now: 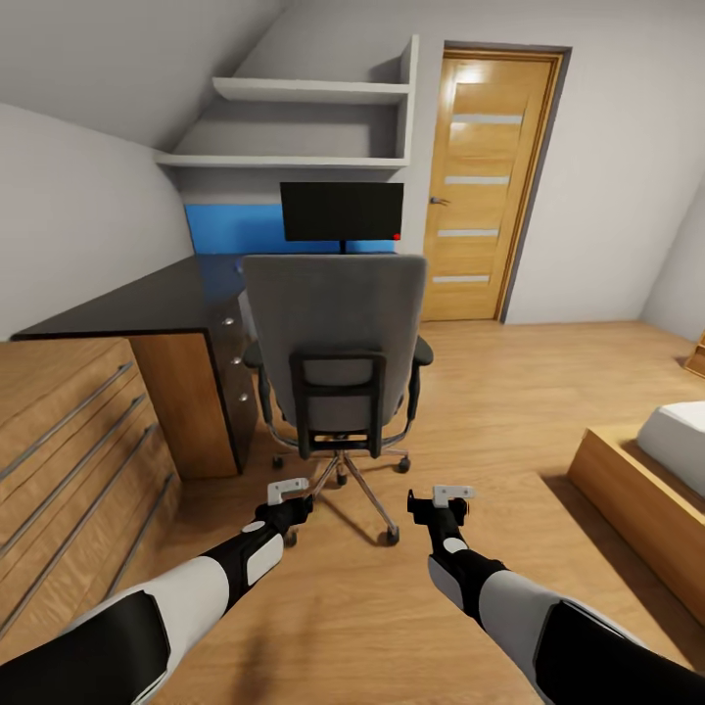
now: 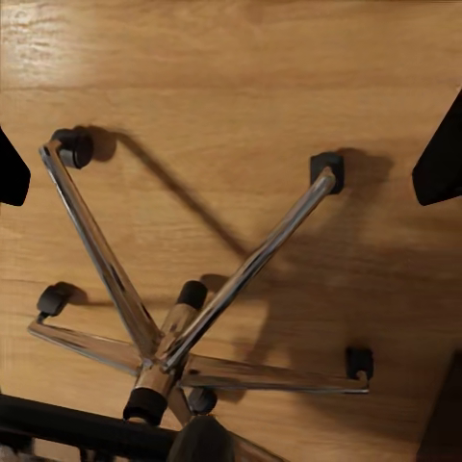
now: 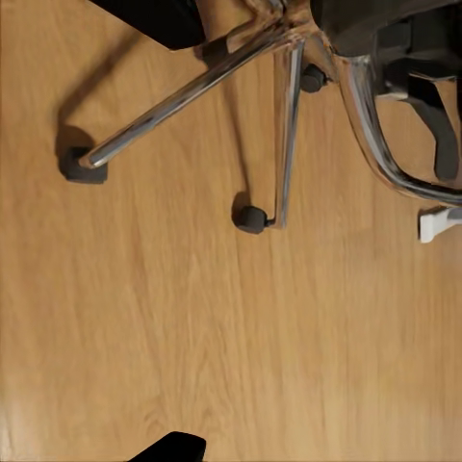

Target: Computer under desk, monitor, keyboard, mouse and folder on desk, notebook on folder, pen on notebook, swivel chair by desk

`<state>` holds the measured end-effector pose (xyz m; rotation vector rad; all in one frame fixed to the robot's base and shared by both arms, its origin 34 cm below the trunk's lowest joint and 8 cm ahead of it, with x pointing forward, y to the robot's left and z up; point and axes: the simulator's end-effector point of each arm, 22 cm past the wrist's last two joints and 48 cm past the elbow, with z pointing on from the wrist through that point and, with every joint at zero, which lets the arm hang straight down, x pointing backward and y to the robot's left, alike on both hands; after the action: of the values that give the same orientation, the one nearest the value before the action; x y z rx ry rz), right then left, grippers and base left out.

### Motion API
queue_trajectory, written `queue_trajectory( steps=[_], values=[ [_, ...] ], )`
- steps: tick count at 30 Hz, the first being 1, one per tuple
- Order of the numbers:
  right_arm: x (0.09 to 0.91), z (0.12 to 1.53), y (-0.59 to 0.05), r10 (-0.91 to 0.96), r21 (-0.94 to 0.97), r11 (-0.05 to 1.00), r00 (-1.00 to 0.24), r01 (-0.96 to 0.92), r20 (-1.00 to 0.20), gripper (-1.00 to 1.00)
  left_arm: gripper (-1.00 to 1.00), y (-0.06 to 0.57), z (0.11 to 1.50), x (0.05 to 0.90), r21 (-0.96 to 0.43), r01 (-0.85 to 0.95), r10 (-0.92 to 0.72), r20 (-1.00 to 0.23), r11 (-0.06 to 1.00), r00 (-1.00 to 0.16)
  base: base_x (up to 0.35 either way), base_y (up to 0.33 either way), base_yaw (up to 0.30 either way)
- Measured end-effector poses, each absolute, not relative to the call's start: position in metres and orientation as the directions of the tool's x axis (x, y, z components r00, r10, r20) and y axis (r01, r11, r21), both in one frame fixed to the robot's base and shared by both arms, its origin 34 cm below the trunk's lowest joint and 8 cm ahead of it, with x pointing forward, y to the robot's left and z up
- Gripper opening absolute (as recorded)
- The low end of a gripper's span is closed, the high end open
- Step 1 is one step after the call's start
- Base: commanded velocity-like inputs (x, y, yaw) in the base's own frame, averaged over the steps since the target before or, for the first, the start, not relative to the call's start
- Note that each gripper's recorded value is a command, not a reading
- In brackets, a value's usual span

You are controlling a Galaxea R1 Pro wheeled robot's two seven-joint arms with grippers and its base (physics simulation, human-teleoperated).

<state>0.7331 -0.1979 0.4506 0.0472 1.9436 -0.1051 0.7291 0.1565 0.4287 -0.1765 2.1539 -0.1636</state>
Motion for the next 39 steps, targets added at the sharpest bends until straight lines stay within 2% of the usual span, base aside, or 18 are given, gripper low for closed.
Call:
queue_trajectory(
  steps=[11,27,32,39],
  values=[
    [0.733,0.451,-0.197,-0.018,-0.051,0.995,-0.366,0.082,-0.931,1.00,1.00,0.150,0.430,0.729,-0.185,-0.054,-0.184,-0.815,0.981,-0.550,0.000,0.000,0.166],
    [0.742,0.465,-0.174,0.003,-0.015,0.999,-0.347,0.047,-0.938,1.00,1.00,0.101,0.437,0.723,-0.177,-0.015,-0.154,-0.809,0.984,-0.568,0.000,0.000,0.013],
    [0.774,0.501,-0.157,-0.006,-0.011,1.000,-0.368,0.013,-0.930,1.00,1.00,0.059,0.476,0.739,-0.186,0.041,-0.123,-0.785,0.982,-0.608,0.000,0.000,0.000],
    [0.778,0.507,-0.153,-0.012,-0.014,1.000,-0.360,0.003,-0.933,1.00,1.00,0.071,0.490,0.751,-0.179,0.004,-0.145,-0.811,0.984,-0.567,0.000,0.000,0.000]
  ],
)
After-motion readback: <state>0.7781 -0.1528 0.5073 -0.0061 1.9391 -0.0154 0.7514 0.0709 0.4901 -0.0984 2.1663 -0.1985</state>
